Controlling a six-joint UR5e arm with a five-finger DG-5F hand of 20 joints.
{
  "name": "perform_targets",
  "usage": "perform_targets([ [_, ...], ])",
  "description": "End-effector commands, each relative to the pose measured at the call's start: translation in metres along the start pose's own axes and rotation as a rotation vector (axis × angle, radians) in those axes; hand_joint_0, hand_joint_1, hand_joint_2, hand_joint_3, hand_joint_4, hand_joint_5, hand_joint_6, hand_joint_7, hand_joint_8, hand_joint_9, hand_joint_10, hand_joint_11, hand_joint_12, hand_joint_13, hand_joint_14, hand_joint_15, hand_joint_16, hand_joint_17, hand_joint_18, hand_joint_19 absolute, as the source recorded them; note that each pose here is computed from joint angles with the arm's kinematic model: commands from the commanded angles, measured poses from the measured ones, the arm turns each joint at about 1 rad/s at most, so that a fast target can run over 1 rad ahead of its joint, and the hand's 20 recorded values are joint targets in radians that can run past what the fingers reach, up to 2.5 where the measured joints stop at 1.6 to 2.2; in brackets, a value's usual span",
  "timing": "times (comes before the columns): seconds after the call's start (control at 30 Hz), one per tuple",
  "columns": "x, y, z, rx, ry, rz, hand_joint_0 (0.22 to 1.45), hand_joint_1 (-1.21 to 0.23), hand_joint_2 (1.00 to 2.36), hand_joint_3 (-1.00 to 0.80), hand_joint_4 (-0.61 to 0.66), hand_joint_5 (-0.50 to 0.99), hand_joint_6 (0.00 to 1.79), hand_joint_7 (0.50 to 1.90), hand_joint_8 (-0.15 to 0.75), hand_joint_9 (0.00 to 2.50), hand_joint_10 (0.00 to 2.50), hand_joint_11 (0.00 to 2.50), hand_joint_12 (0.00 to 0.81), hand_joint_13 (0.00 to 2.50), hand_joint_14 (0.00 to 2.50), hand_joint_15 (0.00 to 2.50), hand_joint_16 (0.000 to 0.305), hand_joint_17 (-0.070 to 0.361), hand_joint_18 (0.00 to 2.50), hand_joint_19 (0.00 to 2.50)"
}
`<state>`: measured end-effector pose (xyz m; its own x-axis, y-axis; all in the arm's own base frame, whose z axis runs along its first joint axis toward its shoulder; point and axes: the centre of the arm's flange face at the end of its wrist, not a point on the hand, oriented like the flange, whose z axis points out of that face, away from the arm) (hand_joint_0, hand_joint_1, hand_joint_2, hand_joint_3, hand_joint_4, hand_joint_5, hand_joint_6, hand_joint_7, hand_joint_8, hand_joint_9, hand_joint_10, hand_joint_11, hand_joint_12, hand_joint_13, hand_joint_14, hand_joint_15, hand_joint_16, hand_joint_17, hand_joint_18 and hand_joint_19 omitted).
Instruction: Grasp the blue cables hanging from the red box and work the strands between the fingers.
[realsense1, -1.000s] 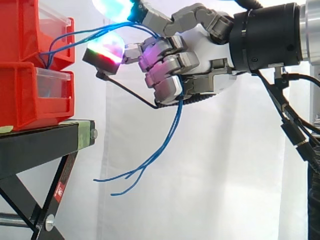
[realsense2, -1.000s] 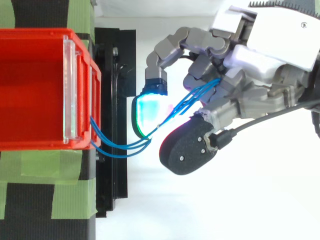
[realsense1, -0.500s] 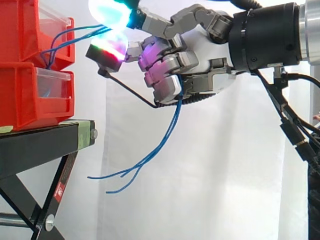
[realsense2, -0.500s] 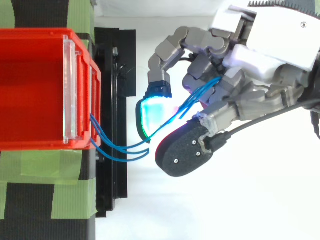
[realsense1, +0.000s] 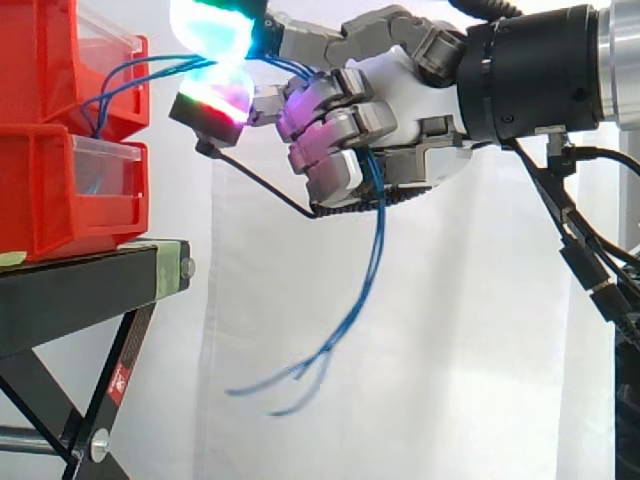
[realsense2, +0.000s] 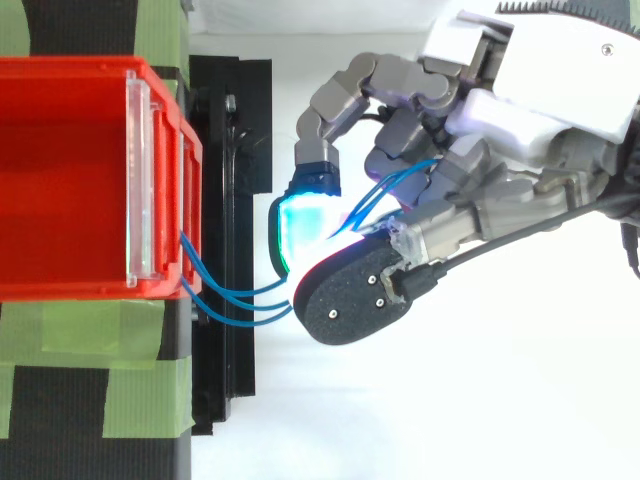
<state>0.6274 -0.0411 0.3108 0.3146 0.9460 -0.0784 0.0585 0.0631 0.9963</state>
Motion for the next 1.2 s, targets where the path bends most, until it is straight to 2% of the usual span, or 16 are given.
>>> perform_targets([
  [0.0, 0.0007, 0.0003, -0.0003, 0.000, 0.001, 0.000, 0.94, -0.54, 1.01, -0.16, 0.27, -0.11, 1.30, 0.90, 0.491, 1.85, 2.50, 2.50, 0.681, 1.97, 2.50, 1.63, 0.225, 0.168, 2.50, 0.87],
  [0.3, 0.0011, -0.0003, 0.0002, -0.002, 0.001, 0.001, 0.99, -0.63, 1.00, 0.12, 0.24, -0.12, 1.34, 0.90, 0.491, 1.85, 2.50, 2.50, 0.681, 1.97, 2.50, 1.63, 0.225, 0.168, 2.50, 0.87],
  [0.37, -0.0001, 0.0005, 0.0002, -0.003, 0.000, 0.001, 0.98, -0.69, 1.00, 0.11, 0.23, -0.14, 1.37, 0.90, 0.491, 1.85, 2.50, 2.50, 0.681, 1.97, 2.50, 1.63, 0.225, 0.168, 2.50, 0.87],
  [0.47, 0.0011, -0.0003, 0.0002, -0.002, 0.001, 0.001, 0.95, -0.74, 1.01, -0.08, 0.21, -0.15, 1.45, 0.90, 0.491, 1.85, 2.50, 2.50, 0.681, 1.97, 2.50, 1.63, 0.225, 0.168, 2.50, 0.87],
  [0.53, 0.0009, 0.0007, 0.0001, -0.004, 0.001, 0.002, 0.94, -0.74, 1.01, -0.11, 0.20, -0.15, 1.47, 0.92, 0.491, 1.85, 2.50, 2.50, 0.681, 1.97, 2.50, 1.63, 0.225, 0.168, 2.50, 0.87],
  [0.6, -0.0001, 0.0005, 0.0002, -0.003, 0.000, 0.001, 0.99, -0.68, 1.01, 0.11, 0.18, -0.11, 1.44, 0.89, 0.491, 1.85, 2.50, 2.50, 0.681, 1.97, 2.50, 1.63, 0.225, 0.168, 2.50, 0.87],
  [0.67, 0.0002, -0.0003, 0.0006, -0.003, 0.000, 0.001, 1.02, -0.60, 1.08, 0.16, 0.15, 0.04, 1.20, 1.00, 0.491, 1.85, 2.50, 2.50, 0.681, 1.97, 2.50, 1.63, 0.225, 0.168, 2.50, 0.87],
  [0.7, 0.0000, 0.0006, 0.0004, -0.004, -0.001, 0.002, 1.02, -0.57, 1.10, 0.14, 0.15, 0.18, 0.94, 1.09, 0.491, 1.85, 2.50, 2.50, 0.681, 1.97, 2.50, 1.63, 0.225, 0.168, 2.50, 0.87],
  [0.8, 0.0004, 0.0001, 0.0010, -0.007, -0.001, 0.002, 1.02, -0.54, 1.09, 0.11, 0.17, 0.40, 0.43, 1.31, 0.491, 1.85, 2.50, 2.50, 0.681, 1.97, 2.50, 1.63, 0.225, 0.168, 2.50, 0.87],
  [0.87, 0.0009, 0.0011, 0.0019, -0.016, -0.001, 0.000, 1.03, -0.53, 1.08, 0.12, 0.19, 0.46, 0.25, 1.38, 0.491, 1.85, 2.50, 2.50, 0.681, 1.97, 2.50, 1.63, 0.225, 0.168, 2.50, 0.87],
  [0.9, 0.0010, 0.0012, 0.0020, -0.017, -0.001, 0.000, 1.07, -0.54, 1.02, 0.18, 0.19, 0.50, 0.15, 1.42, 0.491, 1.85, 2.50, 2.50, 0.681, 1.97, 2.50, 1.63, 0.225, 0.168, 2.50, 0.87],
  [0.97, 0.0012, 0.0016, 0.0024, -0.021, -0.002, -0.003, 1.10, -0.57, 1.00, 0.26, 0.19, 0.52, 0.10, 1.47, 0.491, 1.85, 2.50, 2.50, 0.681, 1.97, 2.50, 1.63, 0.225, 0.168, 2.50, 0.87],
  [1.03, 0.0012, 0.0019, 0.0026, -0.024, -0.003, -0.004, 1.12, -0.61, 1.00, 0.31, 0.19, 0.44, 0.32, 1.39, 0.491, 1.85, 2.50, 2.50, 0.681, 1.97, 2.50, 1.63, 0.225, 0.168, 2.50, 0.87],
  [1.1, 0.0008, 0.0029, 0.0025, -0.026, -0.007, -0.002, 1.11, -0.67, 1.03, 0.32, 0.16, 0.27, 0.79, 1.19, 0.491, 1.85, 2.50, 2.50, 0.681, 1.97, 2.50, 1.63, 0.225, 0.168, 2.50, 0.87],
  [1.13, 0.0007, 0.0031, 0.0027, -0.027, -0.008, -0.003, 1.11, -0.69, 1.05, 0.31, 0.16, 0.23, 0.88, 1.15, 0.491, 1.85, 2.50, 2.50, 0.681, 1.97, 2.50, 1.63, 0.225, 0.168, 2.50, 0.87],
  [1.17, 0.0007, 0.0023, 0.0030, -0.027, -0.011, -0.003, 1.10, -0.72, 1.06, 0.31, 0.16, 0.13, 1.11, 1.08, 0.491, 1.85, 2.50, 2.50, 0.681, 1.97, 2.50, 1.63, 0.225, 0.168, 2.50, 0.87],
])
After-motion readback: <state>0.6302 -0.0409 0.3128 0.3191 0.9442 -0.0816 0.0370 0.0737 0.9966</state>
